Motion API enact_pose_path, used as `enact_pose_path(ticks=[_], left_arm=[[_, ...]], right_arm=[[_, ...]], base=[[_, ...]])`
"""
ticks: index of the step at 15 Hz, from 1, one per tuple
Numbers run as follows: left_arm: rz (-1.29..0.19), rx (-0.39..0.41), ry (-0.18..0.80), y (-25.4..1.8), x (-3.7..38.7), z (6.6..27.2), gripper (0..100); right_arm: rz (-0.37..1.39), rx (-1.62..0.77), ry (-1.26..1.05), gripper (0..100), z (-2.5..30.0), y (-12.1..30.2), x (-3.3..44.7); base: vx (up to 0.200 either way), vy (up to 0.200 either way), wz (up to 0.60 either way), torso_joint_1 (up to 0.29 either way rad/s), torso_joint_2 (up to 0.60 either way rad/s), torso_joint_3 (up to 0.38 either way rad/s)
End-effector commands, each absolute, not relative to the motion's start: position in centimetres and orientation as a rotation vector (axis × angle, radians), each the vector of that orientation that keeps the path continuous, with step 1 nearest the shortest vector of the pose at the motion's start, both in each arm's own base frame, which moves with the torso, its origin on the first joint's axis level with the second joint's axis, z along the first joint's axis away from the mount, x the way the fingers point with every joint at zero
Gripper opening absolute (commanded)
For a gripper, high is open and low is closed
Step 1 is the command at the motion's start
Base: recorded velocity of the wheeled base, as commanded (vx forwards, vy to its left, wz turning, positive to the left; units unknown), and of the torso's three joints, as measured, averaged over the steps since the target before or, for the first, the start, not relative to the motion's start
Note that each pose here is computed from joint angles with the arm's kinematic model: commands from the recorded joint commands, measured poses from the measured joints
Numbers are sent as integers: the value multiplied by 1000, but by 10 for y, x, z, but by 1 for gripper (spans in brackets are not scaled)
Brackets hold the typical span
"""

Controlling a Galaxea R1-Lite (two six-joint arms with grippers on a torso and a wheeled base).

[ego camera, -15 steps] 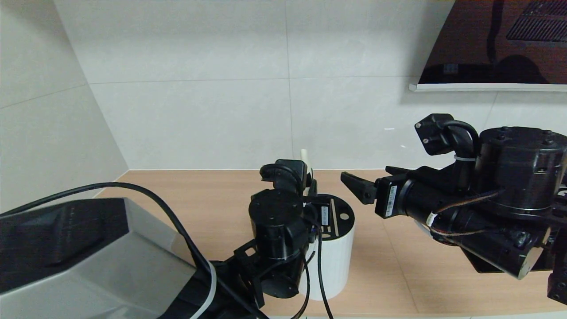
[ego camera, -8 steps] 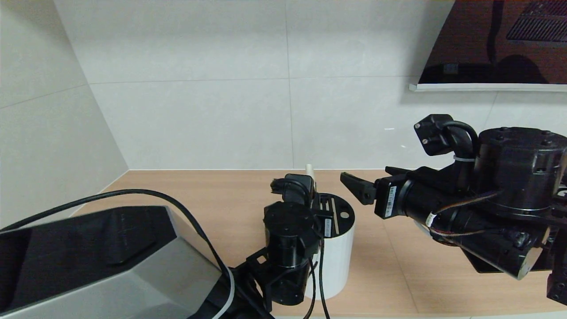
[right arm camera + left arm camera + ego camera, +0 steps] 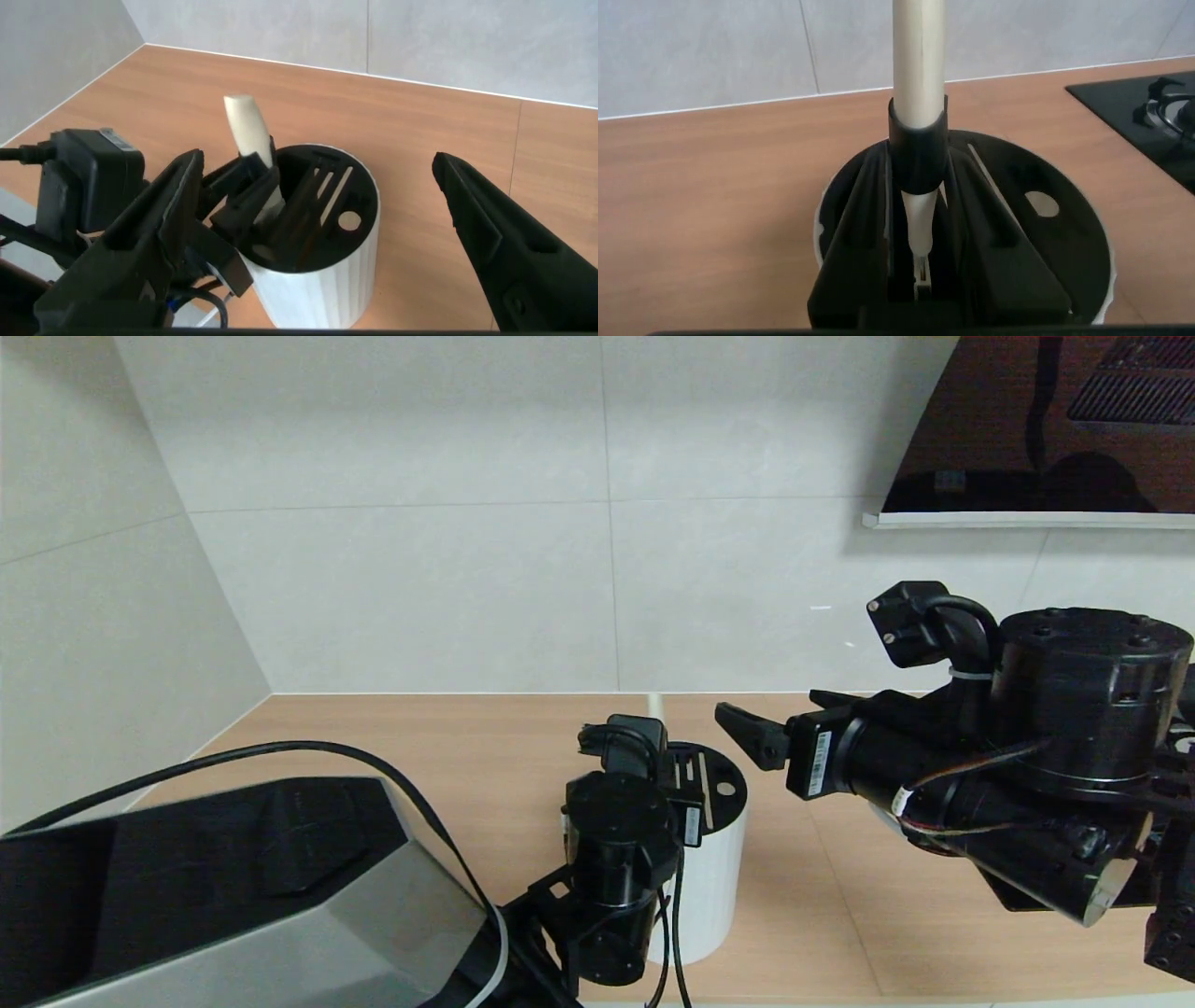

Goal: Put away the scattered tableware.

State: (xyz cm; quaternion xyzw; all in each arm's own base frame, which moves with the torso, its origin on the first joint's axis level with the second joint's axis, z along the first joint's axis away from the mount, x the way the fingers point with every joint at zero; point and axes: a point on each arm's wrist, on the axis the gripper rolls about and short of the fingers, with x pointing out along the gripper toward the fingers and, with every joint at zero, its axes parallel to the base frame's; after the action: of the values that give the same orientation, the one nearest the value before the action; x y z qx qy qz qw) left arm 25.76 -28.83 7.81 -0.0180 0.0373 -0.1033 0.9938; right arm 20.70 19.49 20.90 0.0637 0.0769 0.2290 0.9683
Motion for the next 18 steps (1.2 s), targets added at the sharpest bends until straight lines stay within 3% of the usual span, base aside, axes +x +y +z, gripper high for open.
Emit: enact_pose_path(ticks=[1,2,9,13,18], left_arm=[[-206,-46,75,-289,258,78,0],[-206,-49,74,-289,258,78,100],[-208,-74,49,-286,256,89,100],[-226,-198,-89,-259,236,154,100],[-460,-196,-198,-188,176,217,100]], right_arm=[[463,128,157,100,208,195,207],[464,129,155,100,209,195,207],[464,129,155,100,209,195,207],[465,134,146,100,212,194,206],[415,153,112,100,220,174,197]], base=[[0,0,0,0,0,0],[0,0,0,0,0,0],[0,0,0,0,0,0],[0,0,0,0,0,0],[0,0,0,0,0,0]])
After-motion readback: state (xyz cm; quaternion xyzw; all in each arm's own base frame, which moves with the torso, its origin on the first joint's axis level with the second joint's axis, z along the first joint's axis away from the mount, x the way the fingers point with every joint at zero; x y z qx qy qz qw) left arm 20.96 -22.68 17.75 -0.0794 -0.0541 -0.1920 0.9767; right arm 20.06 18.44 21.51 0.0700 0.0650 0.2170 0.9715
